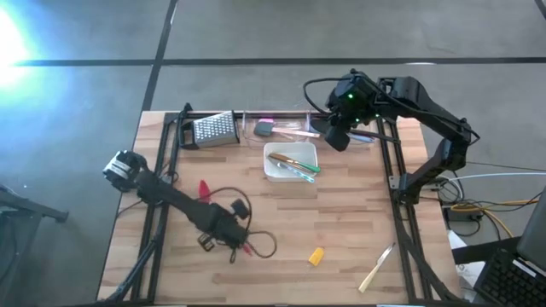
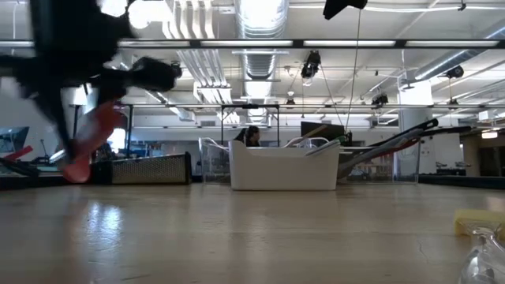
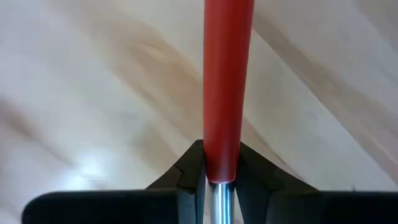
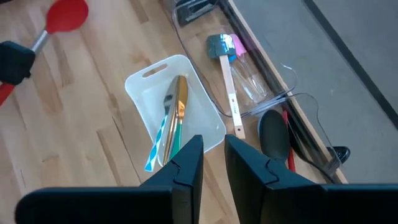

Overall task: Pick & Place Kitchen Items
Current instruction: Put the pink serving spoon into the right transparent bin

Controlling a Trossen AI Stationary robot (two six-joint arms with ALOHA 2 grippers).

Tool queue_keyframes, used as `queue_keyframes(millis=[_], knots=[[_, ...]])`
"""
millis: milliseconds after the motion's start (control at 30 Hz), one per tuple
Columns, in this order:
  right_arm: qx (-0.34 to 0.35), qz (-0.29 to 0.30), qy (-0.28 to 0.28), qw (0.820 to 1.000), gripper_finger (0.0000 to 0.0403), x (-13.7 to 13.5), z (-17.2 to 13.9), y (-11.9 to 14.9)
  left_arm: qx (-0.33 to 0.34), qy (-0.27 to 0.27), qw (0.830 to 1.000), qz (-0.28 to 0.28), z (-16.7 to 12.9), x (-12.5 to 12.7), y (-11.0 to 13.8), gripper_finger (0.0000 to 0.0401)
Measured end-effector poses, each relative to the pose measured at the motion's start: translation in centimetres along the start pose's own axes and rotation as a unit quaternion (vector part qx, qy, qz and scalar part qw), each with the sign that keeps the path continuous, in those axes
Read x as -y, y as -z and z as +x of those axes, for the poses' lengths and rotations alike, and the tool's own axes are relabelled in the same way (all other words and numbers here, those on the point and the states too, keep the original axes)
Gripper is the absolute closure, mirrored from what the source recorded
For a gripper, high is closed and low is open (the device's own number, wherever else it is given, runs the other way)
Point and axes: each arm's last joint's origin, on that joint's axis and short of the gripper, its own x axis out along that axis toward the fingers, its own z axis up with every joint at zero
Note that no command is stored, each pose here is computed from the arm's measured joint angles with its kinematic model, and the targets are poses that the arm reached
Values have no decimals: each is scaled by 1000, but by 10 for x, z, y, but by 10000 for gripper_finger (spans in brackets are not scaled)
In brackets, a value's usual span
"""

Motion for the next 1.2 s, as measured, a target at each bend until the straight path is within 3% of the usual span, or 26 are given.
queue_keyframes(millis=[300,667,867,967,1200], knots=[[36,9,-14,999,354,0,-31,13,79,-67,992,-70,-48,-49,-11,339],[50,17,-67,996,358,-18,-59,49,164,-134,966,-151,-88,-95,-3,339],[34,-29,-108,993,360,-46,-50,64,199,-164,943,-208,-102,-129,9,339],[29,-43,-101,994,360,-56,-46,74,224,-187,928,-233,-109,-144,14,339],[114,-82,-76,987,360,-83,-34,103,320,-198,890,-257,-121,-170,18,339]])
